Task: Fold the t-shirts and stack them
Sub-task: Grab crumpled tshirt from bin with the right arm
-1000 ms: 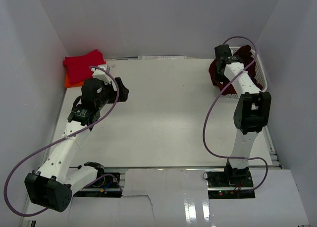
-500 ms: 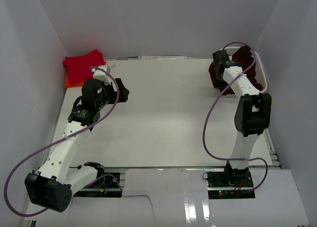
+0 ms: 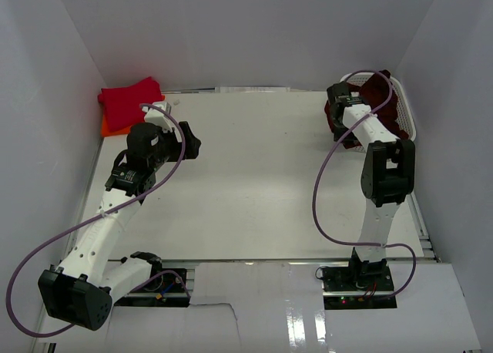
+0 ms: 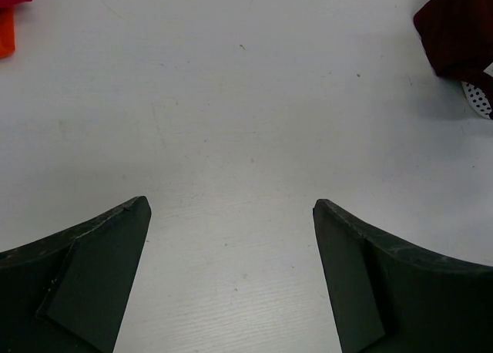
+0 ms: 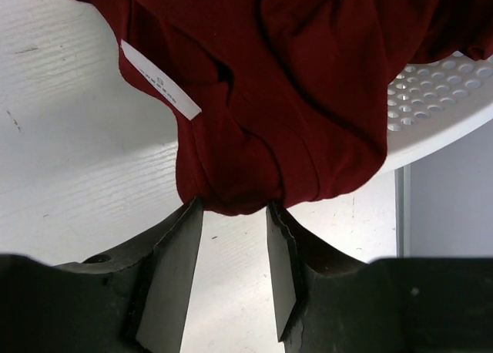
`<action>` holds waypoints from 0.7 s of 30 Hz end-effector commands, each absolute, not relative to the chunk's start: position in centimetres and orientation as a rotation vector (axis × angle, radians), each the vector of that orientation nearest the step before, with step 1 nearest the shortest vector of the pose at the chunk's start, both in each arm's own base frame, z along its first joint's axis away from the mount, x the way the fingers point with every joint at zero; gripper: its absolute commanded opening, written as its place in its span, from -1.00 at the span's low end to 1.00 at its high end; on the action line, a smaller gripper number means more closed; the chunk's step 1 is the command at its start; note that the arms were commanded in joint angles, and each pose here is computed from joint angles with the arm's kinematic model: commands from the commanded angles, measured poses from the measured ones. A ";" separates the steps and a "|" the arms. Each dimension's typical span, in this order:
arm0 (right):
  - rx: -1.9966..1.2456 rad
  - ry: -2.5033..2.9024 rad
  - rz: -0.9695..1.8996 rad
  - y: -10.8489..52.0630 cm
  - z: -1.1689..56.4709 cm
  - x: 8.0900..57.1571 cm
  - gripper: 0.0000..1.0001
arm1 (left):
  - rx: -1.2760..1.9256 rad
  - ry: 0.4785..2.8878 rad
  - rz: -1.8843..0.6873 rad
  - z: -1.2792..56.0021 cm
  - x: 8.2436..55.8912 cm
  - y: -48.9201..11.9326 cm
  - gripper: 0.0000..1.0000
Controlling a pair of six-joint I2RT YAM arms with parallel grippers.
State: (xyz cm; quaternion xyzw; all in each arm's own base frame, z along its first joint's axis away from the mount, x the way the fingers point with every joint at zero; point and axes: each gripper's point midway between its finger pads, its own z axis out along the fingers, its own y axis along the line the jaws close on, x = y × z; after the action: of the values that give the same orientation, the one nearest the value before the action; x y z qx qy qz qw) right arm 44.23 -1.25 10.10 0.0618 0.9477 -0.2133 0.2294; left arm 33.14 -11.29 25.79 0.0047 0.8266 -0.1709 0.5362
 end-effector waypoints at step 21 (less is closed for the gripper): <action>0.203 2.416 -0.489 -0.5 16.3 47.0 -0.85 | 0.021 1.937 -0.415 26.5 32.9 -11.3 0.96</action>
State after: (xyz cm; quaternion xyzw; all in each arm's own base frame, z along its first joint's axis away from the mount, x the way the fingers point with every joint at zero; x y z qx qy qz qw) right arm 45.47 -0.94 10.60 0.0631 0.9446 -0.2061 0.2474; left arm 33.07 -11.25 25.60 0.0058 0.8276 -0.1696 0.5351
